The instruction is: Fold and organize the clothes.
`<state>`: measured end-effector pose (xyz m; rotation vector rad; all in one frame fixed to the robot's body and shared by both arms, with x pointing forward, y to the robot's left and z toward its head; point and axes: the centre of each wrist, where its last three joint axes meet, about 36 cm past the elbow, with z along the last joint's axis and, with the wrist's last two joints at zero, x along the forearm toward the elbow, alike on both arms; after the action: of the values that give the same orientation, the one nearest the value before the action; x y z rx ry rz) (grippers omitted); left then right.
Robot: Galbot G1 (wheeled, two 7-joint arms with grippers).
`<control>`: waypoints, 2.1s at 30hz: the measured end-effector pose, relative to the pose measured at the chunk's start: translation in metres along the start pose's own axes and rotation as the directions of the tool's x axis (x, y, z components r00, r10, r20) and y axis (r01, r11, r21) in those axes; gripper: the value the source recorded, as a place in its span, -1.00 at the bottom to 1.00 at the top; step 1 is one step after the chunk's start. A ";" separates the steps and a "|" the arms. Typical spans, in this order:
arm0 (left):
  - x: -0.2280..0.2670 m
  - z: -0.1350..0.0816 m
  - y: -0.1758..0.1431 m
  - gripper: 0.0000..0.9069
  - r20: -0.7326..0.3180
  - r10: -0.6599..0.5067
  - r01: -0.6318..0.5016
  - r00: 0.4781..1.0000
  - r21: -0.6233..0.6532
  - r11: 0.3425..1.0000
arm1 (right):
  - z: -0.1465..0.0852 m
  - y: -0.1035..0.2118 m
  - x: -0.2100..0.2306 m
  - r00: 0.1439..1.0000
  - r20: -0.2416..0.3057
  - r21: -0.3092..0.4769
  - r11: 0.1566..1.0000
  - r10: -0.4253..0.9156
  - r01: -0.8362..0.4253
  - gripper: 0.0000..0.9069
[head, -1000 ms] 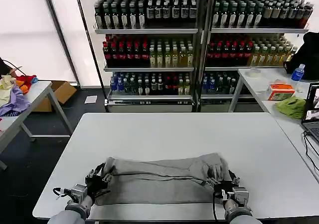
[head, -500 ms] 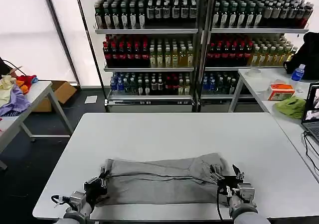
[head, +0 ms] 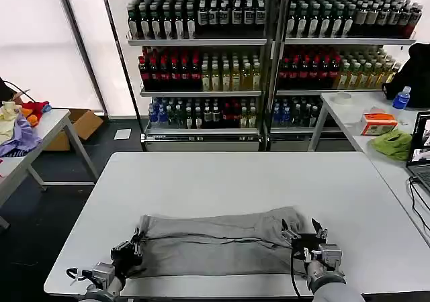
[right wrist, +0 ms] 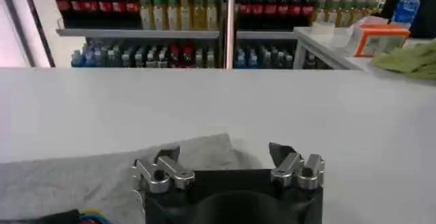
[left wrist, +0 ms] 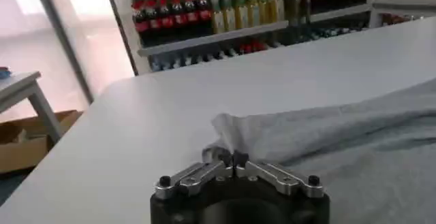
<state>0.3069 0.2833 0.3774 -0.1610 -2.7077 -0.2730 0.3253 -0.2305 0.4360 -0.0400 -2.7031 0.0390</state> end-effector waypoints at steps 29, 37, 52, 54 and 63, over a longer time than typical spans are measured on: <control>-0.001 0.016 -0.016 -1.00 -0.049 0.019 -0.015 0.999 0.073 0.997 | -0.006 -0.003 0.001 1.000 0.019 0.000 1.000 -0.004 0.004 1.00; -0.005 0.021 -0.011 -1.00 -0.056 0.019 -0.014 0.998 0.091 0.996 | -0.007 -0.005 0.003 1.000 0.022 -0.005 1.000 0.000 0.000 1.00; -0.004 0.003 0.100 -1.00 -0.032 -0.197 0.199 0.980 0.084 0.976 | -0.017 0.000 0.006 0.999 0.054 -0.012 1.000 -0.011 0.011 1.00; 0.001 -0.004 0.129 -1.00 -0.019 -0.251 0.251 0.968 0.061 0.966 | -0.018 0.002 0.007 0.998 0.058 -0.014 1.000 -0.014 0.015 1.00; 0.027 -0.040 0.191 -1.00 0.065 -0.372 0.375 0.926 -0.027 0.927 | -0.018 0.009 0.014 0.998 0.068 -0.025 1.000 -0.015 0.017 1.00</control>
<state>0.3268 0.4626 0.4565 0.3483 -2.7767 -0.4370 0.3207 -0.2206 0.4583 -0.0252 -2.7716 0.0004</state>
